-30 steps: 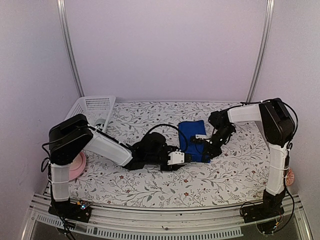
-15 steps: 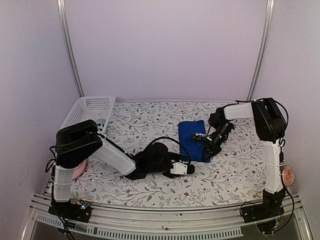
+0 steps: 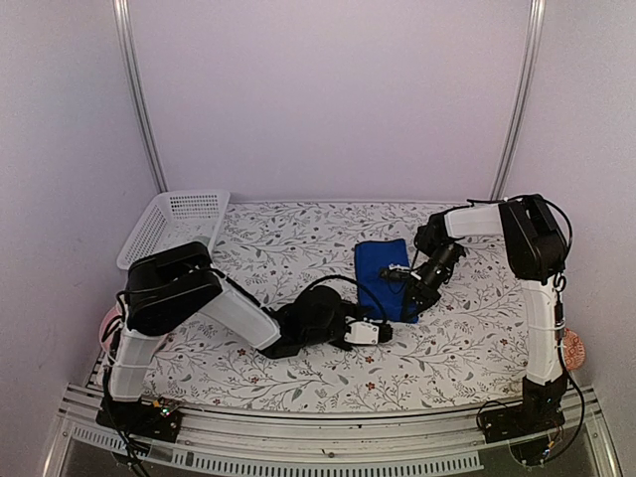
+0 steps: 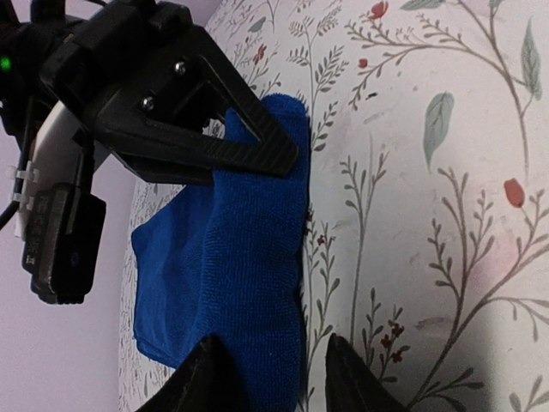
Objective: Roll the towels
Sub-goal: Roll the towel at the center of the board.
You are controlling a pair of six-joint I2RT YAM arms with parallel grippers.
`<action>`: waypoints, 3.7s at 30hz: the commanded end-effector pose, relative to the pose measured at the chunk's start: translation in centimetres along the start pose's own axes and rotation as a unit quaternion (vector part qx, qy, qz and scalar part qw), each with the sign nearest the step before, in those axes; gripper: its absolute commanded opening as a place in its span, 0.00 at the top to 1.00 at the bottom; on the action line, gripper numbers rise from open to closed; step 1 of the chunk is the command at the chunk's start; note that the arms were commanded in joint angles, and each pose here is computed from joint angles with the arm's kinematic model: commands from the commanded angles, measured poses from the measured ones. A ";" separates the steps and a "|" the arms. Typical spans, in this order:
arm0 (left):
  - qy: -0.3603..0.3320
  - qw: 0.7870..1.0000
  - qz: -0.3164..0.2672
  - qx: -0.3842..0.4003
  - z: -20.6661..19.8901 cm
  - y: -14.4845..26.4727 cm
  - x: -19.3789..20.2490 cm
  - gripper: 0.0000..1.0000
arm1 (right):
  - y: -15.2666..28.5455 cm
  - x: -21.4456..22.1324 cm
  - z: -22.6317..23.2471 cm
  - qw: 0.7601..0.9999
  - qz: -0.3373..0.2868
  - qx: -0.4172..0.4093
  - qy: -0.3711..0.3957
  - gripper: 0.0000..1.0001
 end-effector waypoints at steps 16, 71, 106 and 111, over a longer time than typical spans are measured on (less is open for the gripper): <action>-0.038 0.996 0.069 0.042 -3.2 -1.4 3.3 0.80 | -1.3 1.3 -0.9 0.998 0.059 -0.027 -0.012 0.80; 0.364 0.864 0.067 0.341 0.2 -2.0 2.7 1.00 | -0.7 0.4 6.7 0.796 -0.001 0.468 0.383 0.41; 0.414 0.828 0.067 0.372 0.2 -2.7 4.2 1.00 | -1.9 1.3 4.8 0.794 0.043 0.485 0.365 0.52; 0.412 0.827 0.067 0.377 0.0 -2.6 4.3 1.00 | -2.0 1.3 4.1 0.796 0.052 0.489 0.351 0.58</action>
Point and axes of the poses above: each gripper's point midway between its finger pads, its own y axis back along the fingers, its own z axis along the line the jaws close on, x = y × z, the point moved 6 cm from there along y, back along the fingers, and after that the axes turned 1 degree about y, right-handed, at the moved point
